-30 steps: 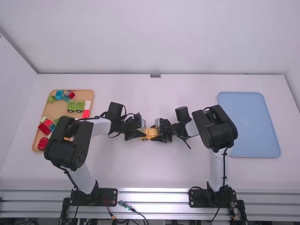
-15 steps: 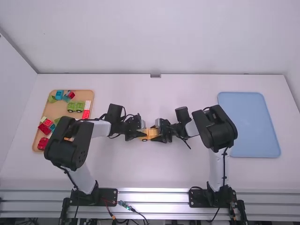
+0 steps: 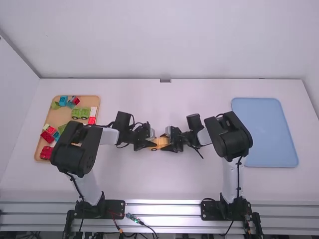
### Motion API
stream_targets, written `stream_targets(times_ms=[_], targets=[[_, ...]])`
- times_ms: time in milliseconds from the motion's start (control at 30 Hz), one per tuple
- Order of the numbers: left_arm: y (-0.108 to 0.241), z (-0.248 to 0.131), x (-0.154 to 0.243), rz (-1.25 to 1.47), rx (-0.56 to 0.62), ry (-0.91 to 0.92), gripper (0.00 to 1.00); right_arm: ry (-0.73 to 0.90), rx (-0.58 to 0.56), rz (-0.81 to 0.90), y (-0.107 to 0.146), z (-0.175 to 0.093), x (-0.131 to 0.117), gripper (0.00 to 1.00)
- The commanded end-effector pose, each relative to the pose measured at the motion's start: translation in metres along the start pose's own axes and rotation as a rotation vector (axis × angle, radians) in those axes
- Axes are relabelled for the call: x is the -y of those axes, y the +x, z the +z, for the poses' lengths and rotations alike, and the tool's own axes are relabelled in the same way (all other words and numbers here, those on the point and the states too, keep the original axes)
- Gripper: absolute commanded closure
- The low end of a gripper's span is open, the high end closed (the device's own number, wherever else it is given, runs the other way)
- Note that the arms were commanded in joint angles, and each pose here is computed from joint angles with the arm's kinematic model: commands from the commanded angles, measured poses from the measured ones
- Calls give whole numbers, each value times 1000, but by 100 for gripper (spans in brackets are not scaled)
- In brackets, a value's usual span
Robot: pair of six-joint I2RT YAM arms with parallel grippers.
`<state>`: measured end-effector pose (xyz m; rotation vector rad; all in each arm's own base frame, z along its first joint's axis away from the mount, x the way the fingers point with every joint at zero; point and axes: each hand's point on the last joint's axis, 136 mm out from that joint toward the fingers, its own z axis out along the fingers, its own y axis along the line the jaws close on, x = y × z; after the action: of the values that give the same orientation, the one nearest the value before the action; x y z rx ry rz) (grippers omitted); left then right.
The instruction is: Assemble lego blocks to make yellow taxi
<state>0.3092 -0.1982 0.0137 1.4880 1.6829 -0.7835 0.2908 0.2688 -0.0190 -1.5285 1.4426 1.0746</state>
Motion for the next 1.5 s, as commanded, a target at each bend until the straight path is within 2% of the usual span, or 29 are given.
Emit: stream_targets(times_ms=[0,300,367,400,433,500,533,567,600,967,1300,1467], targets=[[10,10,11,-25,-6,46,98,-25,-1,57,12,2,-10,47],[8,11,8,-41,-9,61,98,-25,0,56,12,2,-10,48],[8,11,8,-45,-10,63,92,-25,0,55,12,2,-10,47],[7,12,10,-43,-9,67,69,-25,0,56,12,2,-10,47],[7,13,10,-42,-10,68,56,-24,-1,56,12,2,-10,48],[7,14,11,-39,-10,73,53,-25,-1,55,12,2,-10,47],[6,14,12,-39,-10,74,40,-25,0,55,12,2,-10,47],[6,14,12,-39,-10,74,40,-25,0,55,12,2,-10,47],[6,15,13,-36,-10,77,1,-23,-2,54,12,2,-9,47],[-10,8,0,-52,-2,59,1,-22,-3,54,12,2,-9,47],[-50,-22,-14,47,-6,31,1,-23,-3,55,12,2,-9,47],[-54,-35,-26,42,-40,-11,1,-22,-3,56,12,2,-9,47]])
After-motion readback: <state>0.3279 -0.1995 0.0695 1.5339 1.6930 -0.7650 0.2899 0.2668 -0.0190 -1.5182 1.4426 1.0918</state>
